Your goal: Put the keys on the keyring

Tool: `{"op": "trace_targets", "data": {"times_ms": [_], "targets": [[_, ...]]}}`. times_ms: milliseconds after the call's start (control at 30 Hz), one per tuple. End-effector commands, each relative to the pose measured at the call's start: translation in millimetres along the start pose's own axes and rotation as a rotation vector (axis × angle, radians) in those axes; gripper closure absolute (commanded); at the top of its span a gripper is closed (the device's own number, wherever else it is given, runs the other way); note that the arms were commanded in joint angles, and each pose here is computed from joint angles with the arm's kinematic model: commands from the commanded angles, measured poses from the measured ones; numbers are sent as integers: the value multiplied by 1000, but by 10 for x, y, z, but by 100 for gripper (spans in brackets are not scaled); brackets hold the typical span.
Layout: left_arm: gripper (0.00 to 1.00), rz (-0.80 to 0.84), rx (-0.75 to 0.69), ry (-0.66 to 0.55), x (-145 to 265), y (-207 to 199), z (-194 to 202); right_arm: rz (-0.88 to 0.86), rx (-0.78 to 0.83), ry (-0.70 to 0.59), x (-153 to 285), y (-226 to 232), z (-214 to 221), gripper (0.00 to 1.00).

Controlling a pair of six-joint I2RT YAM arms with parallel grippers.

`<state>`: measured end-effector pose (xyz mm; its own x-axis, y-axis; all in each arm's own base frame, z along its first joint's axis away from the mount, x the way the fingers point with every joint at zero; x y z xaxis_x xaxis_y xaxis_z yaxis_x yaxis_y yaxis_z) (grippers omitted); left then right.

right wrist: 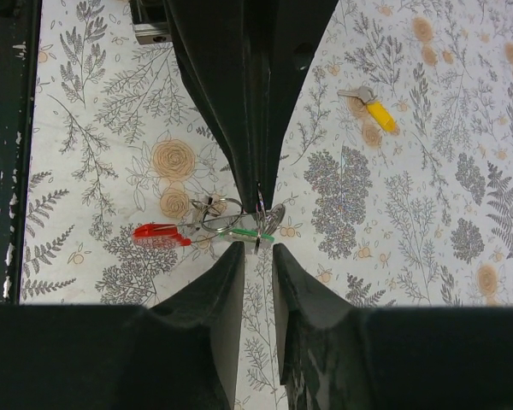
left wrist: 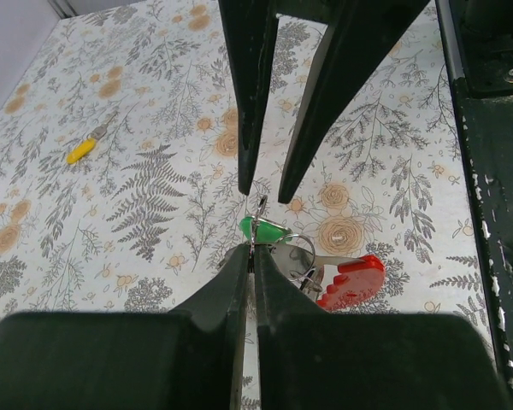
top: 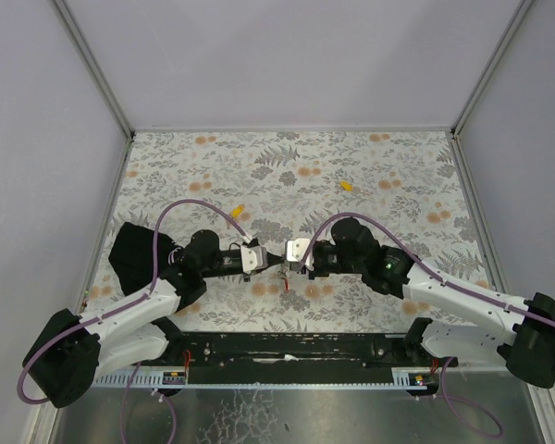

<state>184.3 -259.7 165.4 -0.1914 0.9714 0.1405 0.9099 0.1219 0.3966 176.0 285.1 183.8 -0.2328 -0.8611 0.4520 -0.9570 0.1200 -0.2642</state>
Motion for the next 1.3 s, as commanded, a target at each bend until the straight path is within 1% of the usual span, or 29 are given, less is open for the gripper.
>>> {"op": "trace_targets", "data": {"times_ms": [0,100,167,233,367,400,1267], "targets": [[100,-34,-62,-79,7,108,-198,26,8,-43,-43,-51,-103,74],[100,-33,-63,-83,9,107,-210,24,7,-54,-71,-45,-103,74],[100,-30,-63,-84,10,102,-212,30,8,-56,-83,-59,-99,76],[100,-30,-64,-84,12,101,-212,39,12,-57,-88,-76,-107,81],[100,-30,-64,-84,10,105,-213,47,19,-64,-78,-95,-134,97],[100,-28,-63,-82,9,103,-211,47,20,-67,-71,-95,-144,100],[100,9,-15,-15,-55,114,-118,-30,40,-92,-122,-94,-391,100]]}}
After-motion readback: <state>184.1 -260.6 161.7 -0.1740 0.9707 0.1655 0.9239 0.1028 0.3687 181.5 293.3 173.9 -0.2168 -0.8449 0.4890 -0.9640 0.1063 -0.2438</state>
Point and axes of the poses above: each gripper's point midway between its finger pads, its own x axis back along the fingers, its own y axis along the line the jaws close on, z = x × y, the point moved 2 cm from there along x, back along the fingers, and after that the axes turned 8 degrees about -x, right-handed, at the moved point
